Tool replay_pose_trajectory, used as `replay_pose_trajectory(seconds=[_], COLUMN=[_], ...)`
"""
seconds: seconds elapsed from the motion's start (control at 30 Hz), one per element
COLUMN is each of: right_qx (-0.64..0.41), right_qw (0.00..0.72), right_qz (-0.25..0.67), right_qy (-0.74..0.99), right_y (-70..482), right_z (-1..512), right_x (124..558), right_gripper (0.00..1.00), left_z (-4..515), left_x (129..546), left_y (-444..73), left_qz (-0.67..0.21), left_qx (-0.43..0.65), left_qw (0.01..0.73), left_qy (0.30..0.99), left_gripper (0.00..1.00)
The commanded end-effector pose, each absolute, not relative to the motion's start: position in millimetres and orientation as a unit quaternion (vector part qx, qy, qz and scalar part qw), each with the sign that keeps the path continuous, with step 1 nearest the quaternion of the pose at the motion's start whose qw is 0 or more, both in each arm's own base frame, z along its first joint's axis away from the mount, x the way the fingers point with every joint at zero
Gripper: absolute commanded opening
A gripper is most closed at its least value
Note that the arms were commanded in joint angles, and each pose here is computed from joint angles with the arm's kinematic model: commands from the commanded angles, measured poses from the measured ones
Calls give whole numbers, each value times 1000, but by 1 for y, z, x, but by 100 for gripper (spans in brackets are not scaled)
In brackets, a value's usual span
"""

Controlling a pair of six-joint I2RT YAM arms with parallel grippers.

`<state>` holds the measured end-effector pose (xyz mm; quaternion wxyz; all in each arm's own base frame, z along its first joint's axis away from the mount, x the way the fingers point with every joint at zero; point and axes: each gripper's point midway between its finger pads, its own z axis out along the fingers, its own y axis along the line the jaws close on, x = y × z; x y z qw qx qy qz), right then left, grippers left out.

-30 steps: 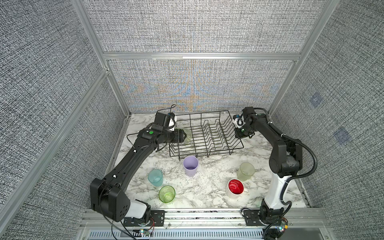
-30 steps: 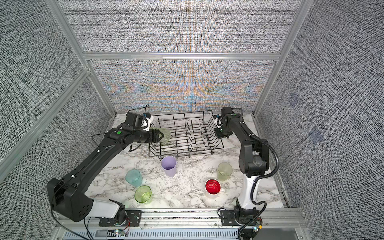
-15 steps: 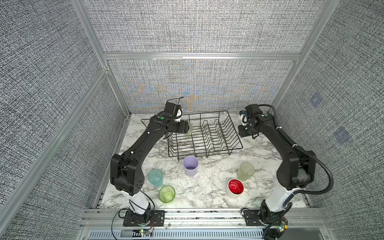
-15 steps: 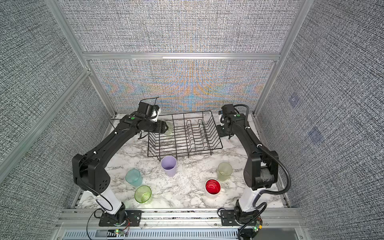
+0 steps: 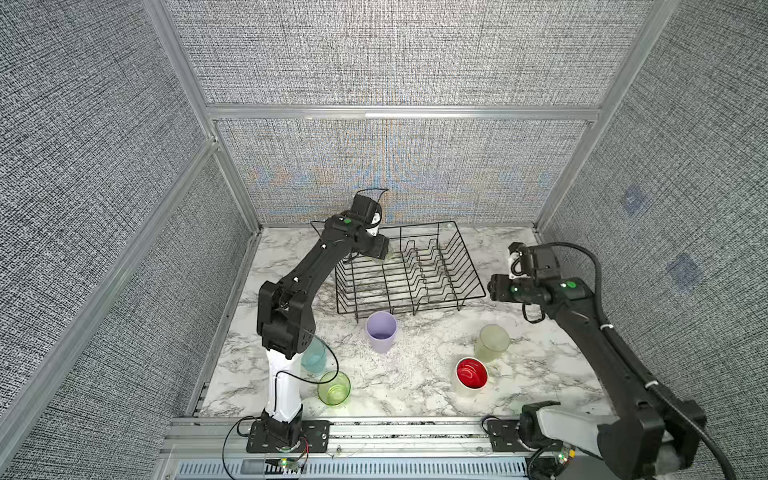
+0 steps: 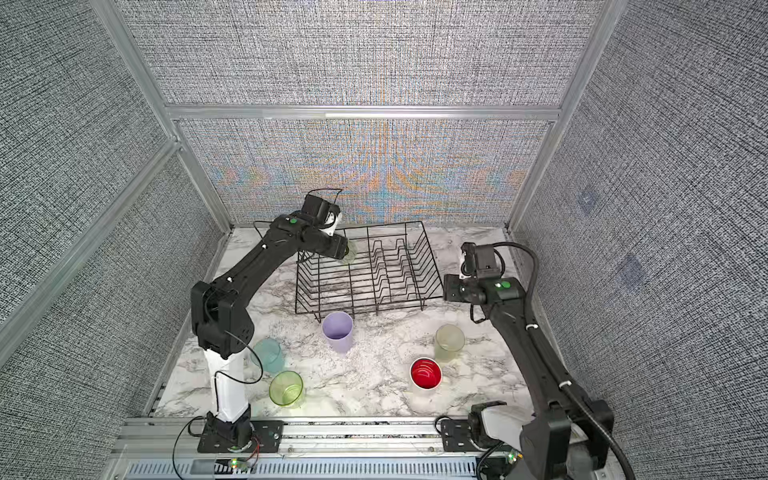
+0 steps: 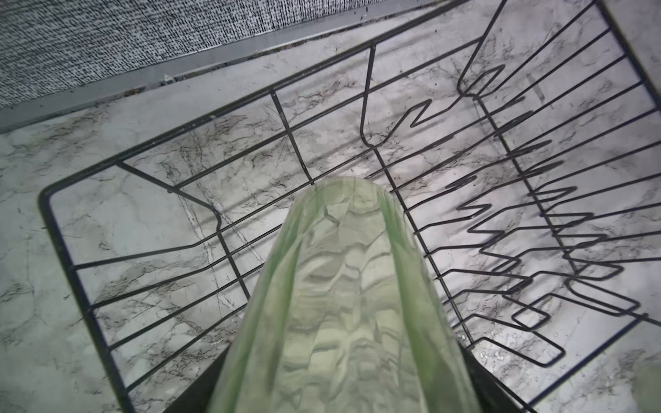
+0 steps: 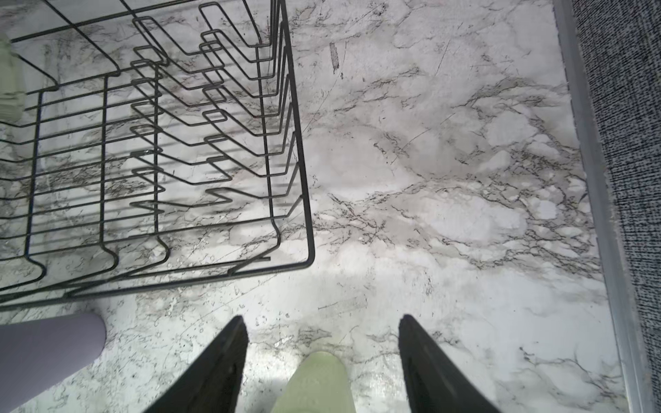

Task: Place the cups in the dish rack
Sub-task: 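Carry the tall green cup over the rack with the left gripper and lower it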

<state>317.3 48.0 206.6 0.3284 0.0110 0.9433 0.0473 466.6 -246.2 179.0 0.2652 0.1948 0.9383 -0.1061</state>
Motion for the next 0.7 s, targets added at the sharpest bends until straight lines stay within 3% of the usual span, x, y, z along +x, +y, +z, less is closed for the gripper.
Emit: replay_pose_trajectory(seconds=[0.0, 0.47, 0.67], right_qx=[13, 11, 11], right_qw=[339, 348, 350], right_qz=[75, 76, 73], right_qy=[938, 934, 934], right_y=[55, 52, 50], right_z=[213, 224, 227], right_x=[308, 288, 286], right_gripper=[68, 68, 68], left_z=[165, 119, 111], left_x=[465, 475, 477], left_y=[-251, -268, -271], left_qz=[-103, -120, -121], left_qx=[223, 242, 242], left_qw=[246, 199, 193], left_qy=[938, 942, 943], left_gripper=[60, 65, 75])
